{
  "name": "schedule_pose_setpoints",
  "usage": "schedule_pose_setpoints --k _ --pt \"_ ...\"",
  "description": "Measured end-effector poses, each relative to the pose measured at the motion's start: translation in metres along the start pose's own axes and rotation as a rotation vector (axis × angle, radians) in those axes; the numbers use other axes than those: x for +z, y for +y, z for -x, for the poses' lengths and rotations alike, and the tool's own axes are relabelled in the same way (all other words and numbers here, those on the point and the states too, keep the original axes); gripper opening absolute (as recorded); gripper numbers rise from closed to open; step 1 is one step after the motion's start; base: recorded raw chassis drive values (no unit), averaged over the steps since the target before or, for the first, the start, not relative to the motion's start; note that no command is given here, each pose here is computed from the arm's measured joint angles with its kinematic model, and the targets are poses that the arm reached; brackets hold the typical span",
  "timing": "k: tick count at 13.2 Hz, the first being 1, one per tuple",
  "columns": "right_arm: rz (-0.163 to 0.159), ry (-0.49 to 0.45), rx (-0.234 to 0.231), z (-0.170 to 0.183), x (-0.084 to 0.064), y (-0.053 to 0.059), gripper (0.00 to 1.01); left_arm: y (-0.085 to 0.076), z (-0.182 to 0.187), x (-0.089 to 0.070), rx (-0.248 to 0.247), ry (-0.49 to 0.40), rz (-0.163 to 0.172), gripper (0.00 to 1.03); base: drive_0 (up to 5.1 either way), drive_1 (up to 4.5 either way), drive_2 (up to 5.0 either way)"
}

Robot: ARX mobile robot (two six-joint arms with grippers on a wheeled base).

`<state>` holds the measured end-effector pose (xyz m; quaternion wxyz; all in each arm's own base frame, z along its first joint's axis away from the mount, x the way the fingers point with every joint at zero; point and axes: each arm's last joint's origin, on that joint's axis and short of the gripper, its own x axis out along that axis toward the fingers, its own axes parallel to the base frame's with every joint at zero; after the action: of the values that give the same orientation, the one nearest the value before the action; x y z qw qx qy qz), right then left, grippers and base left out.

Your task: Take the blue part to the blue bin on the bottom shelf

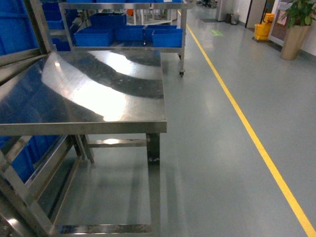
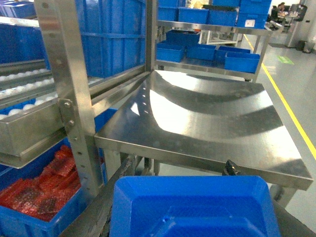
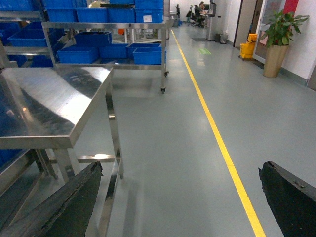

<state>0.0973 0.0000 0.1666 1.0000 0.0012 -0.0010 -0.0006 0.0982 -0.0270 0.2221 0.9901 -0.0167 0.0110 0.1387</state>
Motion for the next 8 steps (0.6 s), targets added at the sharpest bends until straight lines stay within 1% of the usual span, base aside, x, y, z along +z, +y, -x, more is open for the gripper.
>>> schedule_pose_setpoints --k 8 --pt "0.000 -0.003 0.001 0.0000 0.0003 0.0000 0.98 0.0002 0.0001 0.0001 0.001 -0.001 0.001 0.43 -5.0 2.42 2.4"
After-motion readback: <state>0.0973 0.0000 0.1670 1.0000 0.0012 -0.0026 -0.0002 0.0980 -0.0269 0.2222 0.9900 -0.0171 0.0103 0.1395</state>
